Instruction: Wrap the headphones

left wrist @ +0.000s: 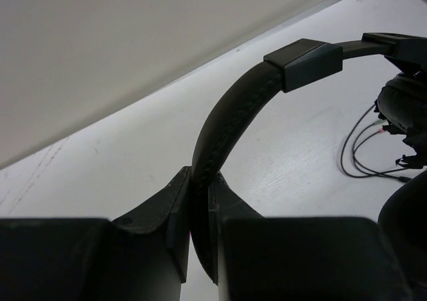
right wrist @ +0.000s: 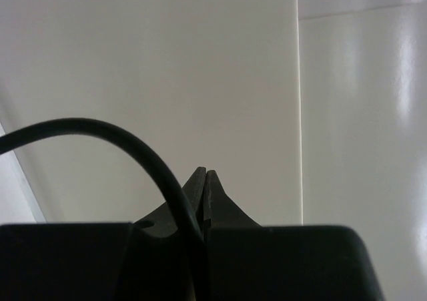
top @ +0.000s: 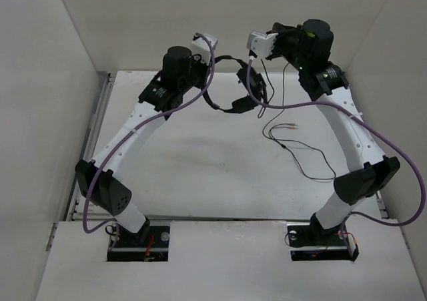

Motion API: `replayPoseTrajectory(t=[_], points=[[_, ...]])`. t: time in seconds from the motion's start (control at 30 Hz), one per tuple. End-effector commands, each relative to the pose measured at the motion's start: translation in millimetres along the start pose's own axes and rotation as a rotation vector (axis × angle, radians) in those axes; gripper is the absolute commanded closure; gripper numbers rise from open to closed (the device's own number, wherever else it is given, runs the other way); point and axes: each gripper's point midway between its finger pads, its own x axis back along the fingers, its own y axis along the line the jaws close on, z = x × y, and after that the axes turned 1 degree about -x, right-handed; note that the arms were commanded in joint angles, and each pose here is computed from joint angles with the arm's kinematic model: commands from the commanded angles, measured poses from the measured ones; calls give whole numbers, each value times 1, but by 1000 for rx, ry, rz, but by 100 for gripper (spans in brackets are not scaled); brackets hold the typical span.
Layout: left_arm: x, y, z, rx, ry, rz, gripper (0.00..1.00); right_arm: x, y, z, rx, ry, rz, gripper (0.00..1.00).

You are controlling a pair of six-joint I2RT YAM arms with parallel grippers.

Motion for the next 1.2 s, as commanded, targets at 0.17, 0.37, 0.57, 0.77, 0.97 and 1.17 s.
replayPoseTrajectory(t=[0.17,0.37,0.57,0.77,0.97,1.17], points=[[7,-34,-31,-5,-103,106,100,2,-29,-81,-3,-210,83,100],[17,-51,-43,-1,-131,146,100,-8,-24,-73,-68,-204,79,99],[38,-68,-60,13,-166,209,100,-21,-15,-36,-138,-141,77,99],[60,-77,-80,21,-213,237,100,-34,-7,5,-244,-73,87,99],[74,-81,-94,27,-244,260,100,-42,11,30,-392,-32,65,99],[82,-81,-109,59,-277,276,100,-42,31,33,-570,-32,27,99]])
